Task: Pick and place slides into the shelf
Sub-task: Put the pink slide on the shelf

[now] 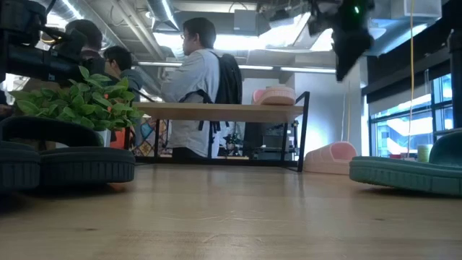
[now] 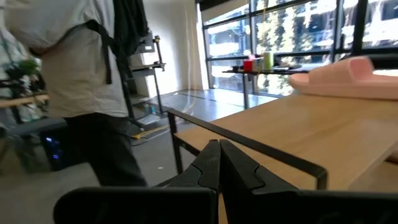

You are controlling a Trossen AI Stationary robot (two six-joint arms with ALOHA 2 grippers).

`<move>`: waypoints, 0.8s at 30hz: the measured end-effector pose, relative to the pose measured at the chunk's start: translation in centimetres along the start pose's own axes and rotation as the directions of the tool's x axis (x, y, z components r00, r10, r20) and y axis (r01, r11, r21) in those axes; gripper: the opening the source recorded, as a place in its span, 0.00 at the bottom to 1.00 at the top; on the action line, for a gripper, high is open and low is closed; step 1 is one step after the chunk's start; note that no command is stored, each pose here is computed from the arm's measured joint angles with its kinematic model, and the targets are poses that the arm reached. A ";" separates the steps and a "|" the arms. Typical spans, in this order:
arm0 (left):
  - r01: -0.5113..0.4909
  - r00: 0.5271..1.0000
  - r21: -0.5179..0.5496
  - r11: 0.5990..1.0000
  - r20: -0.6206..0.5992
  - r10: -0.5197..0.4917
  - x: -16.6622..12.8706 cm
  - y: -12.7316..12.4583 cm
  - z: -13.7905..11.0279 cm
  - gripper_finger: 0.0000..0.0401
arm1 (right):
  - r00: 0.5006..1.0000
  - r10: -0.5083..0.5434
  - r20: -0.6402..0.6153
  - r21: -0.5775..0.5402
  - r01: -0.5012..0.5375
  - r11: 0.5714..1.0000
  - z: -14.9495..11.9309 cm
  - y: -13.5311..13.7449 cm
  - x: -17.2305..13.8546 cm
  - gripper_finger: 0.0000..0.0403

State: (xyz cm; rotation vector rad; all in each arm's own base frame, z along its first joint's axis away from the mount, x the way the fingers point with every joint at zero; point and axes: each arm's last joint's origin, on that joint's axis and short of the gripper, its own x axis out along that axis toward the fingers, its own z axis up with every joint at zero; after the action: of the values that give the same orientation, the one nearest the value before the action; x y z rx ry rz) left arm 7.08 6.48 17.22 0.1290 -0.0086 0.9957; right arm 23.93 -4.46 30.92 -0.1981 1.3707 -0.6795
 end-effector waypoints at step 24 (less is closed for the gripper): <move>-0.001 1.000 0.014 1.000 -0.003 0.001 0.0 0.0 0.0 0.00 | 0.992 -0.077 0.098 -0.358 0.108 0.928 -5.6 6.7 12.0 0.43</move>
State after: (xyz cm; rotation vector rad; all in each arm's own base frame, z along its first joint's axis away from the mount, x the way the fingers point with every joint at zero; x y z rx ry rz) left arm 7.07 6.49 17.19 0.1402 0.0010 0.9975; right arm 21.39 -4.34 16.34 -0.5837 1.4060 -0.4841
